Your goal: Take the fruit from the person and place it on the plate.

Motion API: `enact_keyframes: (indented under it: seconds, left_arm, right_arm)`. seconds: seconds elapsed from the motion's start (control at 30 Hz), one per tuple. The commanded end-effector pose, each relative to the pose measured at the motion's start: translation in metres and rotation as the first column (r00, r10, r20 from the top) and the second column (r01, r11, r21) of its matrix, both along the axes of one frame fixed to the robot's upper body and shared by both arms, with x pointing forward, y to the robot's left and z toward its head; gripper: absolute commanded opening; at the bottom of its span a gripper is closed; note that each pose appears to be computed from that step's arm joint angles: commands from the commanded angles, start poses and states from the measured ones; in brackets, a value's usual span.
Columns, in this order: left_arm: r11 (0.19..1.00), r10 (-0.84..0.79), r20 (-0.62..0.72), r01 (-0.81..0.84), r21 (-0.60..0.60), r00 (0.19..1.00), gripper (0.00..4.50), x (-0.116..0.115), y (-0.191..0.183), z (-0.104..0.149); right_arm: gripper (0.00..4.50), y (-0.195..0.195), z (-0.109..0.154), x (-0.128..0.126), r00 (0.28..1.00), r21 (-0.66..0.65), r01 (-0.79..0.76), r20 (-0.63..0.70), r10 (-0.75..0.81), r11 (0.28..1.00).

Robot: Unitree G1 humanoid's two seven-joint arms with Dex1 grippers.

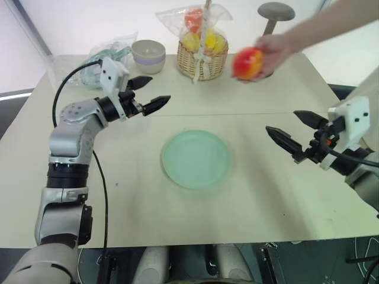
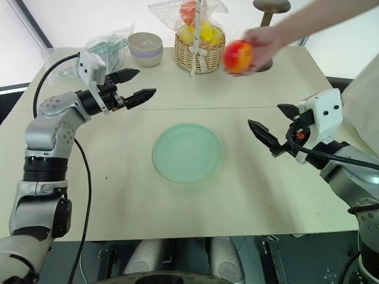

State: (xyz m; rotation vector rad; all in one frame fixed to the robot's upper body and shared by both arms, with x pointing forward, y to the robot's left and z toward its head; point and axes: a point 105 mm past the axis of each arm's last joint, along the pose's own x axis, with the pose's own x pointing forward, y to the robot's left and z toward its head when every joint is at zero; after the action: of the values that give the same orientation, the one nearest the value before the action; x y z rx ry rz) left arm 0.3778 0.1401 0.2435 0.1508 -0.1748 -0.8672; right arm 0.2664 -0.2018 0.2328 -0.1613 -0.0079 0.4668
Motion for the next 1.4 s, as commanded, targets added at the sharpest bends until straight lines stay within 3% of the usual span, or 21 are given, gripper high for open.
enact_keyframes:
  seconds: [0.03,0.23,0.5,0.7,0.83,1.1,1.4]
  left_arm:
    - [1.0,0.0,0.051,0.002,-0.021,0.999,4.43,-0.007,0.0,0.018]
    - [0.996,0.049,0.046,-0.046,-0.074,0.998,4.43,-0.005,-0.003,0.027]
    - [0.988,-0.07,0.049,0.076,-0.134,0.996,4.43,-0.019,-0.048,0.04]
    - [0.988,-0.033,0.092,0.047,-0.147,0.995,4.43,0.007,-0.067,0.064]
    - [0.987,-0.073,0.14,0.092,-0.133,0.987,4.43,0.012,-0.079,0.08]
    - [0.985,0.055,0.12,-0.034,-0.17,0.991,4.43,0.013,-0.032,0.061]
    - [0.968,0.19,0.127,-0.164,-0.192,0.974,4.43,0.009,0.003,0.058]
  right_arm:
    - [4.5,0.003,0.009,-0.005,0.999,-0.005,-0.002,0.046,0.003,1.0]
    - [4.5,0.004,0.012,-0.004,0.999,-0.005,-0.005,0.051,0.006,1.0]
    - [4.5,0.008,0.014,0.0,0.998,-0.008,-0.022,0.058,0.022,1.0]
    - [4.5,0.012,0.014,0.004,0.997,-0.012,-0.04,0.059,0.041,0.999]
    - [4.5,0.017,0.02,0.009,0.995,-0.016,-0.051,0.084,0.052,0.999]
    - [4.5,0.04,0.047,0.037,0.98,0.098,0.023,0.195,-0.042,0.995]
    - [4.5,0.05,0.056,0.064,0.973,0.212,0.072,0.201,-0.116,0.975]
